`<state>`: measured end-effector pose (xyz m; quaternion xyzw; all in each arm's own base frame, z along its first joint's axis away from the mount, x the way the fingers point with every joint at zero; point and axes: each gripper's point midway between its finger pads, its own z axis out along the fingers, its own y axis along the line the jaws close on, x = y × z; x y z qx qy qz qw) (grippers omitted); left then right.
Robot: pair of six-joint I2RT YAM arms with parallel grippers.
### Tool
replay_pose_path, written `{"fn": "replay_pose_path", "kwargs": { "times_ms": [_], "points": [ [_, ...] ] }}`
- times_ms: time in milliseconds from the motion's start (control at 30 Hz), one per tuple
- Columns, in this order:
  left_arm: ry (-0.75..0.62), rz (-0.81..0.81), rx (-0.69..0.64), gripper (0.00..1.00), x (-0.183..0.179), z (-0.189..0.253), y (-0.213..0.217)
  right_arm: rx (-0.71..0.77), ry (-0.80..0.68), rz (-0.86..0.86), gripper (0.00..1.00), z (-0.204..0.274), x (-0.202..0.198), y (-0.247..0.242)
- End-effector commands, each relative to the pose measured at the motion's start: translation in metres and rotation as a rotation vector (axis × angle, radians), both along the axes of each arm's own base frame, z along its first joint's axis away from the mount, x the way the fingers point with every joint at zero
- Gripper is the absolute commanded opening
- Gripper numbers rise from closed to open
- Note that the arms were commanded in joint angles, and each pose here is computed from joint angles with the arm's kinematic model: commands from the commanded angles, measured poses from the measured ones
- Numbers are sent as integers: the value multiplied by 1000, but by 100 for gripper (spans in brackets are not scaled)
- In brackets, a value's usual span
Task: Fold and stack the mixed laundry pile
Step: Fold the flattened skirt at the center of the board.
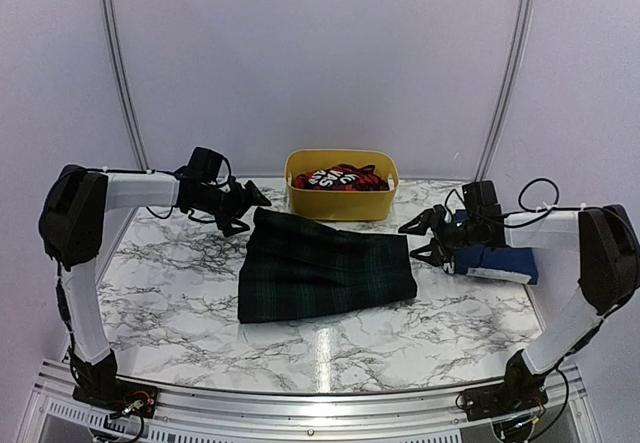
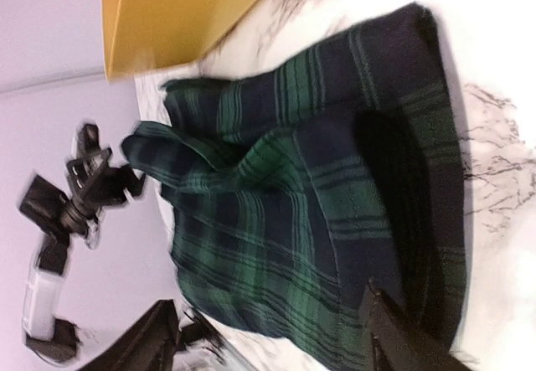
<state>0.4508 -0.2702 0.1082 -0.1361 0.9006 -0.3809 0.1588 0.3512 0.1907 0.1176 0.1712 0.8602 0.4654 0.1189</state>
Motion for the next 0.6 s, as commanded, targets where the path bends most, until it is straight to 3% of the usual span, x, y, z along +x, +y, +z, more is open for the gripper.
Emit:
{"fn": "replay_pose_path", "kwargs": {
  "times_ms": [0, 233, 400, 567],
  "points": [
    [-185, 132, -146, 99, 26, 53, 30, 84, -284, -117, 78, 79, 34, -9],
    [-311, 26, 7, 99, -6, 89, 42, -140, -386, 15, 77, 76, 31, -16],
    [-293, -249, 57, 99, -68, 79, -20, -246, -436, 247, 66, 54, 53, 18],
    [-186, -431, 100, 99, -130, 30, -78, -298, -414, 438, 63, 13, 55, 67]
  ]
}}
